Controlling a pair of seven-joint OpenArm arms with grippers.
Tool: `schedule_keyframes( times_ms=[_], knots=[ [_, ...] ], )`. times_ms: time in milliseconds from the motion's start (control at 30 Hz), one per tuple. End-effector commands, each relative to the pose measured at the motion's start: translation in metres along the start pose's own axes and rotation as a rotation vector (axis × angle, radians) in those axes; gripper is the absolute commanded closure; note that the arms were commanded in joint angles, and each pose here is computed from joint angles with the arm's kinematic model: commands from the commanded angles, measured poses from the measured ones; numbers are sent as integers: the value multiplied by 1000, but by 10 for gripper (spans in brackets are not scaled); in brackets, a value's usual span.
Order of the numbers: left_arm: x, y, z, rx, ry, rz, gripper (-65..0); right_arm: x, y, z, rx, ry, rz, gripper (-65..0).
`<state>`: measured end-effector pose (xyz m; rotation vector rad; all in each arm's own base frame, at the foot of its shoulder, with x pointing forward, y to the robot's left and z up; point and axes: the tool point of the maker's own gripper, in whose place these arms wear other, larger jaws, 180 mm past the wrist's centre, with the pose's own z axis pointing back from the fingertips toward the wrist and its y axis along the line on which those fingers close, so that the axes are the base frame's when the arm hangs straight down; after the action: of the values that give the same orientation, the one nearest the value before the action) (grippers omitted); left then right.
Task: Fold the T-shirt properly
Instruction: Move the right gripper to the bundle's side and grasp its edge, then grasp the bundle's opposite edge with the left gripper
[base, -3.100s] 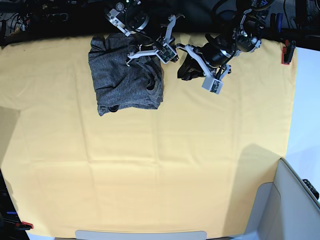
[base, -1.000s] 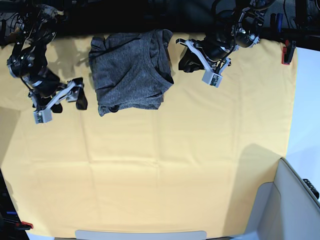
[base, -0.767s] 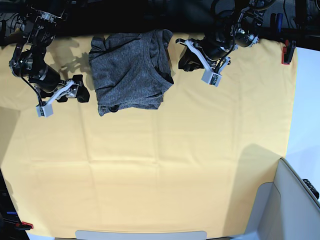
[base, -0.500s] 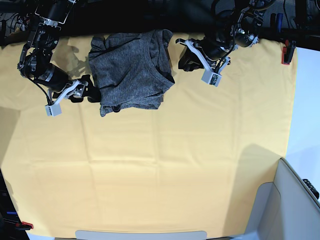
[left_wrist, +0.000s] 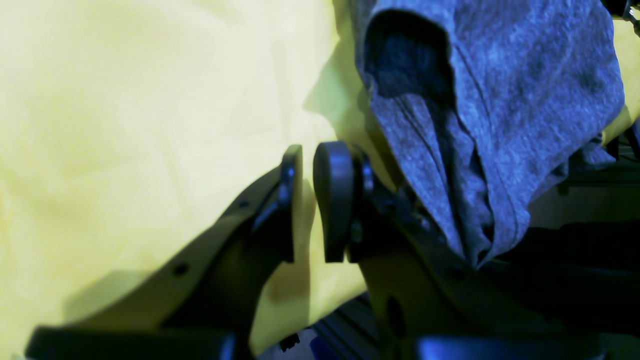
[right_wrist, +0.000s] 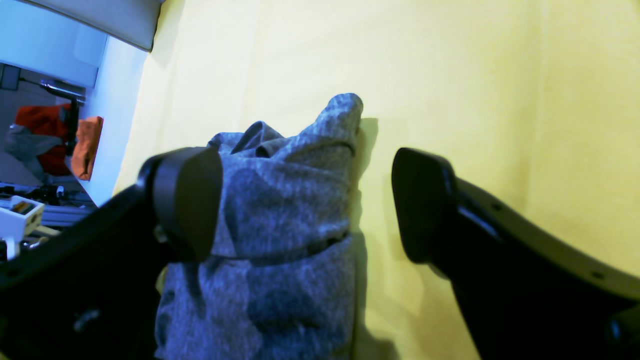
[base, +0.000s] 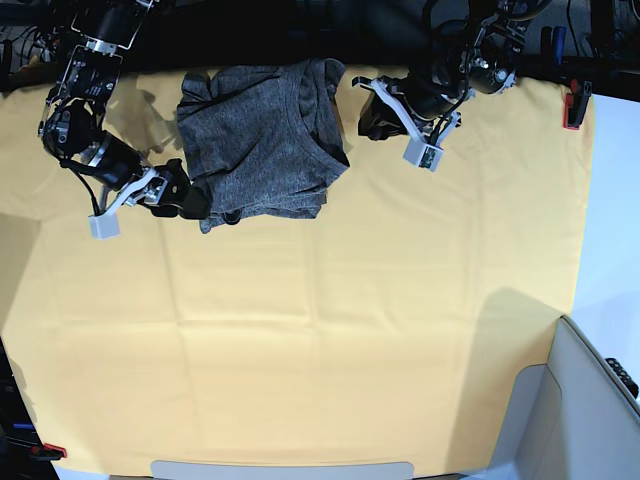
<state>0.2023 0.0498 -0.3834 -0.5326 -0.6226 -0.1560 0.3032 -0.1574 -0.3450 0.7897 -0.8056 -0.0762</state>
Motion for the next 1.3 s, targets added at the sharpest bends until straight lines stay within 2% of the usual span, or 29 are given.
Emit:
schedule_keyframes(
  times_ms=[0, 333, 433, 500, 600, 733, 800, 967, 1067, 1267],
  knots=[
    [8, -4, 2, -15, -31, -10, -82, 18, 8, 3, 27, -51, 31, -522],
    [6, -4, 2, -16, -21, -10, -83, -1, 39, -28, 117, 17, 40, -522],
    [5, -4, 2, -16, -16, -10, -105, -7, 34, -29, 90, 40, 47, -492],
    [3, -3, 3, -14, -10, -11, -145, -11, 29, -29, 60, 59, 61, -427],
    [-9, -4, 3, -17, 56, -7, -196, -18, 21, -30, 12, 88, 77, -276],
    [-18, -5, 3, -21, 107, -3, -202, -25, 10, -31, -48, 125, 98, -91],
    [-21, -6, 3, -25, 128, -3, -205, -28, 7, -31, -68, 137, 108, -42],
    [-36, -24, 4, -100, 216, 32, -276, -34, 5, -34, -90, 156, 113, -36],
    [-35, -43, 5, -201, 243, -39, -279, -35, 6, -35, -90, 160, 114, -36],
    [-32, -51, 6, -259, 275, -81, -280, -40, 9, -38, -81, 160, 99, -36]
  ],
)
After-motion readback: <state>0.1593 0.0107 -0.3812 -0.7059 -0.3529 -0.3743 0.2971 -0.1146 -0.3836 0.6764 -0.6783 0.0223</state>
